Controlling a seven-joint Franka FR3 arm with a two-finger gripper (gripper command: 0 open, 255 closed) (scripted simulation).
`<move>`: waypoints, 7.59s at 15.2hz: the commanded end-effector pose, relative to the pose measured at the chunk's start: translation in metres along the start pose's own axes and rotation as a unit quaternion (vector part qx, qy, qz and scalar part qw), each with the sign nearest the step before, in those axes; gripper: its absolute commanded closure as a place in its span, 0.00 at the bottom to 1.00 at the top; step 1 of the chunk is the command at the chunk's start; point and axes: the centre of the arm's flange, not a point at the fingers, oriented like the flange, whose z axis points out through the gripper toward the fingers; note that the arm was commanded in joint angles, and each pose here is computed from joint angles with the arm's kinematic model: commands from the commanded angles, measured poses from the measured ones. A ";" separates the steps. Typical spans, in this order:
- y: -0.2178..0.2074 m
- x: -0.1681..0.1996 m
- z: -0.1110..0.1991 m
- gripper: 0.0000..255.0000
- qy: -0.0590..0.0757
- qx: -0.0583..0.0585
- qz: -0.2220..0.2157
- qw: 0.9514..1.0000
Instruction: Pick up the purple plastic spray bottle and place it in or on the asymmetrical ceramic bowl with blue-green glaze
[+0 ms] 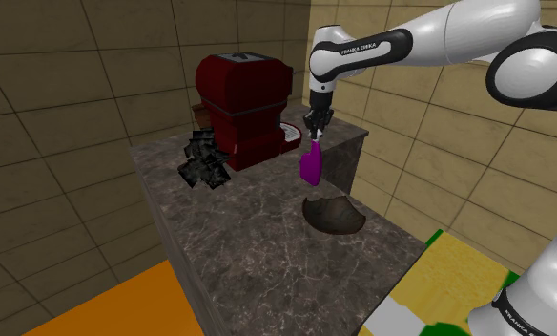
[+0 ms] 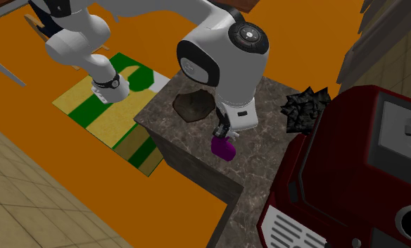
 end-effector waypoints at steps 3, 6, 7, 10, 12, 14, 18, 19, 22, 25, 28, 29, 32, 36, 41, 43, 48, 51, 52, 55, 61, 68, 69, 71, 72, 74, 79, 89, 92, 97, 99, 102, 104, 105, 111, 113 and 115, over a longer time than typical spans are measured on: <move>0.000 0.000 0.000 1.00 0.000 0.000 0.000 1.000; 0.000 0.000 0.000 1.00 0.000 0.000 0.000 1.000; 0.000 0.000 0.000 1.00 0.000 0.000 0.000 1.000; 0.000 0.000 -0.016 1.00 0.000 0.000 0.000 1.000; 0.000 -0.001 -0.026 1.00 0.000 0.000 0.000 1.000; 0.000 -0.001 -0.037 1.00 0.000 0.000 0.000 1.000; 0.000 -0.001 -0.058 1.00 0.000 0.000 0.000 1.000; 0.000 -0.001 -0.063 1.00 0.000 0.000 0.000 1.000; 0.001 -0.002 -0.079 1.00 0.000 0.000 0.000 1.000; 0.001 -0.002 -0.095 1.00 0.000 0.000 0.000 1.000; 0.001 -0.002 -0.111 1.00 0.000 0.000 0.000 1.000; 0.001 -0.002 -0.116 1.00 0.000 0.000 0.000 1.000; 0.001 -0.003 -0.132 1.00 0.000 0.000 0.000 1.000; 0.001 -0.003 -0.150 1.00 0.000 0.000 0.000 1.000; -0.030 -0.056 -0.175 1.00 0.000 0.000 0.000 1.000; -0.042 -0.077 -0.184 1.00 0.000 0.000 0.000 1.000; -0.074 -0.130 -0.209 1.00 0.000 0.000 0.000 1.000; -0.092 -0.162 -0.223 1.00 0.000 0.000 0.000 1.000; -0.098 -0.172 -0.228 1.00 0.000 0.000 0.000 1.000; -0.117 -0.204 -0.243 1.00 0.000 0.000 0.000 1.000; -0.127 -0.221 -0.229 1.00 0.000 0.000 0.000 1.000; -0.128 -0.220 -0.192 1.00 0.000 0.000 0.000 1.000; -0.128 -0.220 -0.187 1.00 0.000 0.000 0.000 1.000; -0.128 -0.219 -0.177 1.00 0.000 0.000 0.000 1.000; -0.128 -0.219 -0.171 1.00 0.000 0.000 0.000 1.000; -0.128 -0.219 -0.161 1.00 0.000 0.000 0.000 1.000; -0.128 -0.219 -0.134 1.00 0.000 0.000 0.000 1.000; -0.128 -0.217 -0.077 1.00 0.000 0.000 0.000 1.000; -0.128 -0.217 -0.077 1.00 0.000 0.000 0.000 1.000; -0.128 -0.217 -0.077 1.00 0.000 0.000 0.000 1.000; -0.128 -0.218 -0.077 0.00 0.000 0.000 0.000 1.000; -0.128 -0.218 -0.077 0.00 0.000 0.000 0.000 1.000; -0.128 -0.217 -0.090 0.00 0.000 0.000 0.000 1.000; -0.128 -0.217 -0.104 0.00 0.000 0.000 0.000 1.000; -0.128 -0.217 -0.127 0.00 0.000 0.000 0.000 1.000; -0.128 -0.217 -0.127 0.00 0.000 0.000 0.000 1.000; -0.128 -0.217 -0.127 0.00 0.000 0.000 0.000 1.000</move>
